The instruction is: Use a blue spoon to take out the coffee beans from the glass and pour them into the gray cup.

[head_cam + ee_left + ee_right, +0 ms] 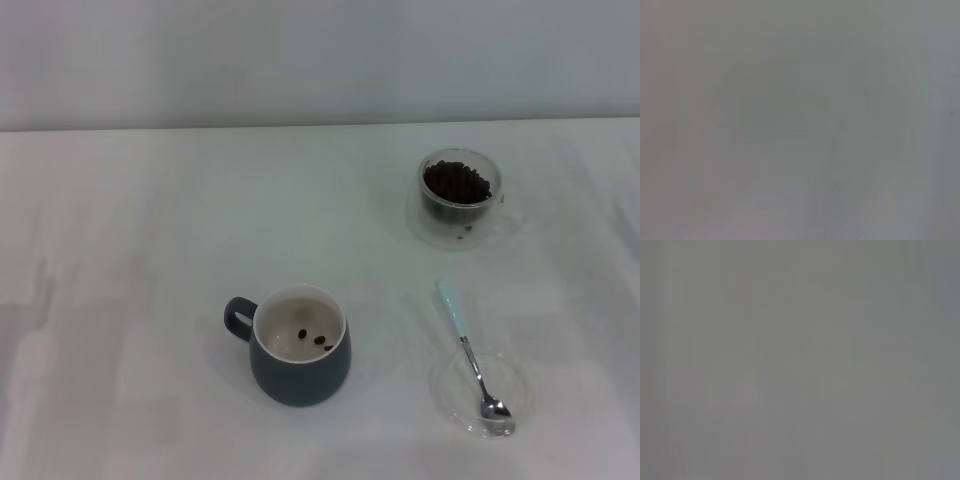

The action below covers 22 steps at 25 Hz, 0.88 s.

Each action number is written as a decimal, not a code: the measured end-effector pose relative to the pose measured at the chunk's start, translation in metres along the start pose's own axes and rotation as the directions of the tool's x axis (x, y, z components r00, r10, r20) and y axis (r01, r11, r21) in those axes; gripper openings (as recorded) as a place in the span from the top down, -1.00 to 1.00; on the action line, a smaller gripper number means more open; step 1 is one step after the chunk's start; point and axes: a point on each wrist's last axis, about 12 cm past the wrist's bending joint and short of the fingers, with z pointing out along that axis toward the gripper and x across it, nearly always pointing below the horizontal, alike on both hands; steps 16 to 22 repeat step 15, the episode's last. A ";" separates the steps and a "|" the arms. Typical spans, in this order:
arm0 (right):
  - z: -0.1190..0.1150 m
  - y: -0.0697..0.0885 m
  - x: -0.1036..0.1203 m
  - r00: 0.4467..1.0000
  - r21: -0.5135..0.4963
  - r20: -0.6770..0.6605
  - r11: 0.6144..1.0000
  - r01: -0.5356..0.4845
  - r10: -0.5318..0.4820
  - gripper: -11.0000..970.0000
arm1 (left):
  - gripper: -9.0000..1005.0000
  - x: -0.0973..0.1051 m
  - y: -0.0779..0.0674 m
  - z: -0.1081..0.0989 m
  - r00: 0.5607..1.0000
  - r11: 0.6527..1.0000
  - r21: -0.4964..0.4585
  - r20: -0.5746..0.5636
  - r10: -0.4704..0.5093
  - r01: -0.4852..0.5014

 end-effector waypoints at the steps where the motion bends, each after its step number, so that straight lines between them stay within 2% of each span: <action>1: 0.000 -0.001 -0.001 1.000 0.011 0.004 1.000 -0.005 0.005 -0.81 | -0.49 0.000 -0.001 0.001 1.000 1.000 0.002 0.002 -0.002 0.002; 5: 0.005 -0.001 -0.004 1.000 0.019 0.016 1.000 -0.001 0.001 -0.81 | -0.49 0.000 -0.005 0.003 1.000 1.000 0.009 0.005 -0.012 0.012; 8: 0.009 0.001 -0.008 0.998 0.012 0.038 0.999 0.052 -0.052 -0.81 | -0.49 0.000 -0.006 0.002 1.000 1.000 0.009 0.005 -0.020 0.020; 15: 0.014 0.002 -0.011 0.997 0.019 0.042 0.998 0.058 -0.059 -0.81 | -0.49 0.002 -0.014 0.000 0.999 0.999 0.025 0.006 -0.046 0.046; 22: 0.014 0.002 -0.011 0.997 0.019 0.042 0.998 0.058 -0.059 -0.81 | -0.49 0.002 -0.014 0.000 0.999 0.999 0.025 0.006 -0.046 0.046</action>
